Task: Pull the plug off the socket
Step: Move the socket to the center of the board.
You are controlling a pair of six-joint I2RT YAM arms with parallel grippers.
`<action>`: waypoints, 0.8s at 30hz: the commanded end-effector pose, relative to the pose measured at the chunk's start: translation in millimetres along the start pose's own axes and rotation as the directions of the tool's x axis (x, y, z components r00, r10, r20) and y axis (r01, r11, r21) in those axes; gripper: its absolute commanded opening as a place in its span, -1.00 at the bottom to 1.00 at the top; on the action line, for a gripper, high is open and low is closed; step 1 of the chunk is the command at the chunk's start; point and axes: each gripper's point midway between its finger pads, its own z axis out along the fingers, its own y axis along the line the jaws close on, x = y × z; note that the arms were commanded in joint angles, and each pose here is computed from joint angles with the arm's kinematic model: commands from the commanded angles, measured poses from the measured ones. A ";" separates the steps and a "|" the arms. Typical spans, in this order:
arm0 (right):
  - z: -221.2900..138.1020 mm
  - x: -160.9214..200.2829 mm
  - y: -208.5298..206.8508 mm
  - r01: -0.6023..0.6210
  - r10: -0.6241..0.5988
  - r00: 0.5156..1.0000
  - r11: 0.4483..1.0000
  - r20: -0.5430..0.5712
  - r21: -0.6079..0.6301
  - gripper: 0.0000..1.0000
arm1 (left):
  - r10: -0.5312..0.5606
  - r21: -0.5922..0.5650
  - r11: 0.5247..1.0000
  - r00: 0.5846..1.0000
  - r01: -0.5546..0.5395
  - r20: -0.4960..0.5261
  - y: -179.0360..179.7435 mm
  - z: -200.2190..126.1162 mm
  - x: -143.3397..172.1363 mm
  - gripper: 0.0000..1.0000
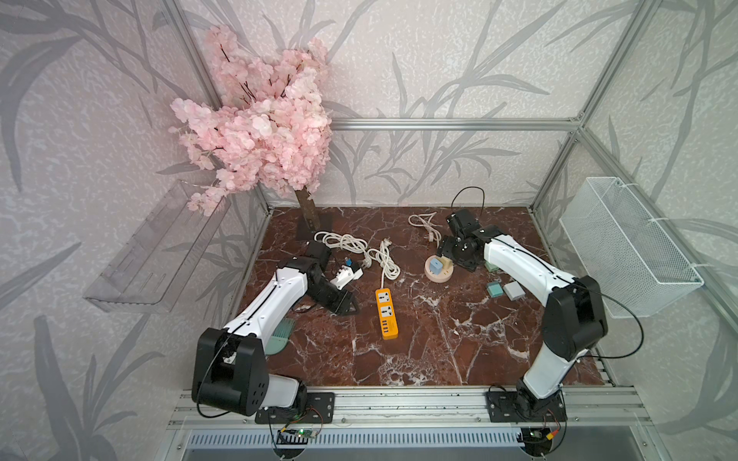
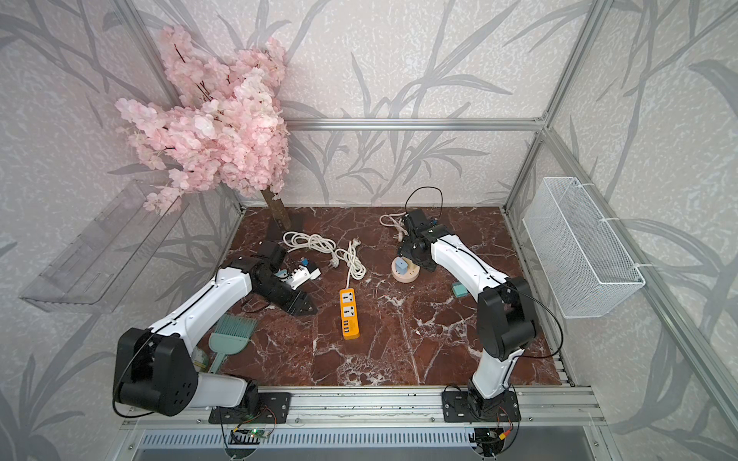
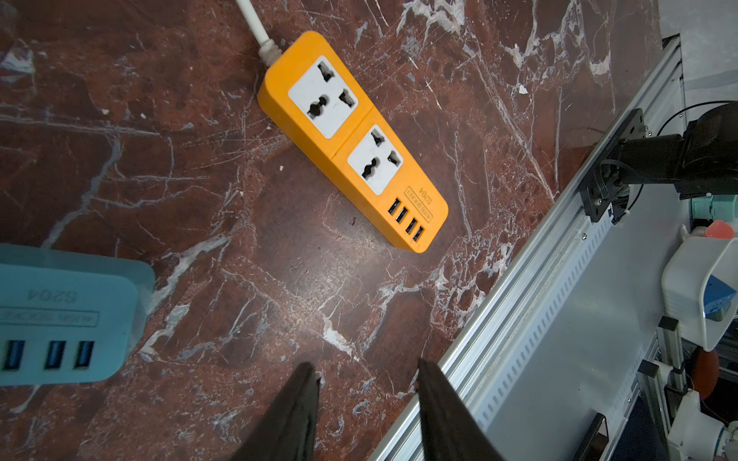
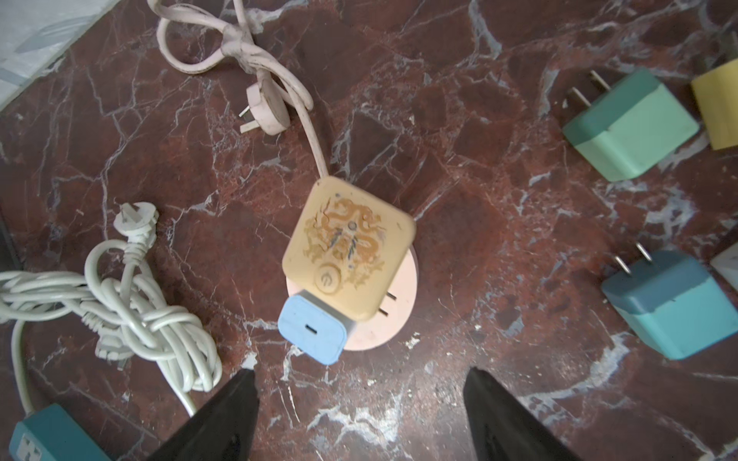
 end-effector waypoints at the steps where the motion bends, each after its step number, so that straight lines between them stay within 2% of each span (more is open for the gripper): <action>1: 10.4 3.7 -17.4 -0.031 0.038 0.998 0.990 -0.044 0.141 0.71 | 0.013 0.004 1.000 1.000 -0.013 0.022 -4.5 -4.8 1.7 -0.11; 5: 26.6 -1.4 -14.5 -0.024 0.034 0.998 0.981 -0.053 0.191 0.72 | 0.015 0.003 1.000 1.000 -0.015 0.026 -4.9 -6.0 1.7 -0.11; 14: 49.6 -6.6 -2.5 -0.003 0.018 0.997 0.983 -0.080 0.186 0.71 | 0.016 0.007 1.000 0.999 -0.017 0.032 -5.6 -6.9 1.1 -0.13; 19: 59.1 -3.4 -6.0 0.015 0.007 0.995 0.976 -0.101 0.216 0.52 | 0.016 0.007 1.000 0.999 -0.016 0.033 -5.8 -7.1 1.1 -0.13; 24: 56.1 -2.5 -5.2 0.023 -0.008 0.996 0.983 -0.087 0.180 0.29 | 0.015 0.009 1.000 0.999 -0.015 0.031 -5.9 -6.3 1.5 -0.13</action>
